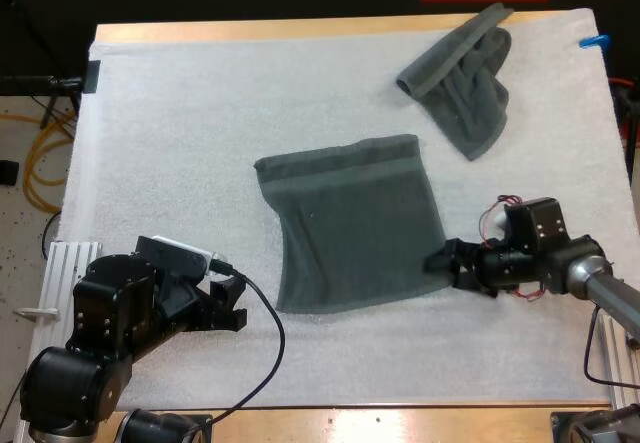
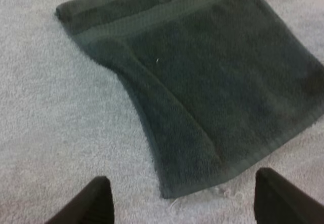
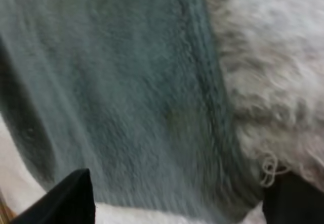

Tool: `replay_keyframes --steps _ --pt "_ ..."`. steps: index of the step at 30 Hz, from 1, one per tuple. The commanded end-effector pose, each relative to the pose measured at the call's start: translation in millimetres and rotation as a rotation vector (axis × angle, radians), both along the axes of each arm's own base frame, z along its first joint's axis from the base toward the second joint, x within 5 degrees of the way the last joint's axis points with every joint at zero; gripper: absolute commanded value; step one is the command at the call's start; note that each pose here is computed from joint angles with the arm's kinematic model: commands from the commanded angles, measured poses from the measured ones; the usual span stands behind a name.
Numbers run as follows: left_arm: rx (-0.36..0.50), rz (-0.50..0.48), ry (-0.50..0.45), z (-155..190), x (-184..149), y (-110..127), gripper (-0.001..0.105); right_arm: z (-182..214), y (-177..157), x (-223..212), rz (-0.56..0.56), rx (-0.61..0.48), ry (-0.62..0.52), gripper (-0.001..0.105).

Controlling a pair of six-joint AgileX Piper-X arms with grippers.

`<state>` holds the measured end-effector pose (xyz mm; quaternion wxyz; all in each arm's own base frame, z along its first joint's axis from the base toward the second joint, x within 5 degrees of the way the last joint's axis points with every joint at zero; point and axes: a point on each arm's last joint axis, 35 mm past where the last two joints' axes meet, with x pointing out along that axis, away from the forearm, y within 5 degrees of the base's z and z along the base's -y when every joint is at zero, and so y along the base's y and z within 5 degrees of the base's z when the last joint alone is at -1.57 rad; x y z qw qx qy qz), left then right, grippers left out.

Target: Pick towel from pile fold and stack

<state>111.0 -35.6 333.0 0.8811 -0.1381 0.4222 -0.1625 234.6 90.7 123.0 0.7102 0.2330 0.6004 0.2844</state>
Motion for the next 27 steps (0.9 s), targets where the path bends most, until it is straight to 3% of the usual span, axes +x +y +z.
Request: replay_keyframes --steps 1,6,8,13,15,21,27 --pt "-0.016 0.005 -0.002 2 -1 0 0.058 -8 0 -1 -0.004 -0.019 0.019 0.061" --pt "-0.017 0.006 -0.002 2 -1 0 0.058 -9 -2 -2 -0.022 -0.069 0.023 0.015" --pt "-0.016 0.006 0.004 1 -1 0 0.058 -10 -3 -1 -0.03 -0.094 0.013 0.001" --pt "0.003 0.006 0.08 -16 12 -3 0.058 -10 -3 -1 -0.014 -0.106 -0.003 0.0" --pt "-0.001 -0.012 0.161 -32 21 -7 0.058 -10 -3 -1 -0.011 -0.106 -0.007 0.0" --pt "-0.14 -0.088 0.345 -76 50 -20 0.058 -10 -3 -1 -0.011 -0.105 -0.006 0.0" --pt "-0.149 -0.036 0.473 -119 87 -29 0.058 -10 -3 -1 -0.004 -0.093 -0.004 0.0"
